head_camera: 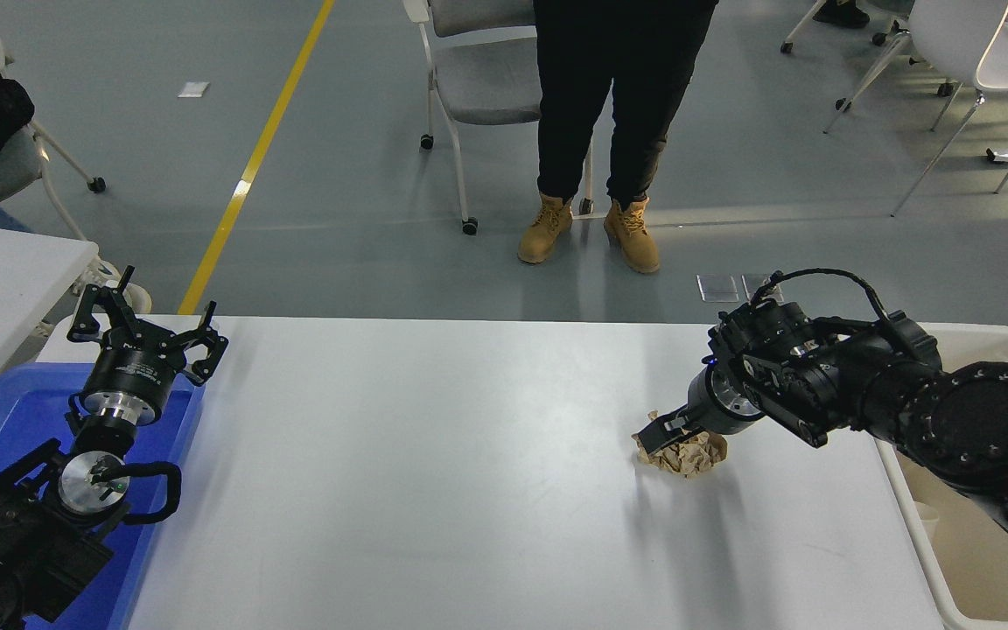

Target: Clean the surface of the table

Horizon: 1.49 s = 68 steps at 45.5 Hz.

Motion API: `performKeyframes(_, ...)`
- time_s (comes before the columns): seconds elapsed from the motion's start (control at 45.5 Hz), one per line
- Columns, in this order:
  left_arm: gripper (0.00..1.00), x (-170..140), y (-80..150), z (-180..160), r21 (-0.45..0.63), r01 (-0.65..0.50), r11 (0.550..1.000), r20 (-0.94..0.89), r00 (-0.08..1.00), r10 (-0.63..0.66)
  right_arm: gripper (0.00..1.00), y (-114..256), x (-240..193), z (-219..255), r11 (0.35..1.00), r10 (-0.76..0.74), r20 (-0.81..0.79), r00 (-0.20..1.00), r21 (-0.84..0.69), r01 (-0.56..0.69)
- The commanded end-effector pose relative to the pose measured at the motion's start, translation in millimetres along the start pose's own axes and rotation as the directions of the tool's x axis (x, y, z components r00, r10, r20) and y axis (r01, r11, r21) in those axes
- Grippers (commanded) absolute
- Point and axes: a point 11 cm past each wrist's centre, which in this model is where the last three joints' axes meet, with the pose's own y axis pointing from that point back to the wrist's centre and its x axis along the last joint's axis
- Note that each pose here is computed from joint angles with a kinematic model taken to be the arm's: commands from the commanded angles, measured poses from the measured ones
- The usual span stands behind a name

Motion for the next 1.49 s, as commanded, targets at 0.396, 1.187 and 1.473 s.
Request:
performKeyframes(0.396,1.0,0.3,0.1,0.1,0.0,-0.001,1.0,0.0,1.0,0.001,0.83,-15.6,-14.1,15.6,0.995,0.091,0.004,0.996,-0.043,-0.091)
performKeyframes(1.187,1.0,0.2,0.1,0.1,0.0,-0.001,1.0,0.0,1.0,0.001,0.0,46.3,53.7,35.0,0.932,0.333,0.222,0.916,0.069,-0.355)
performKeyframes(1.473,1.0,0.3,0.1,0.1,0.0,-0.001,1.0,0.0,1.0,0.001,0.0,128.7,90.5,89.9,0.786,0.507,0.521,0.687,0.046,-0.616)
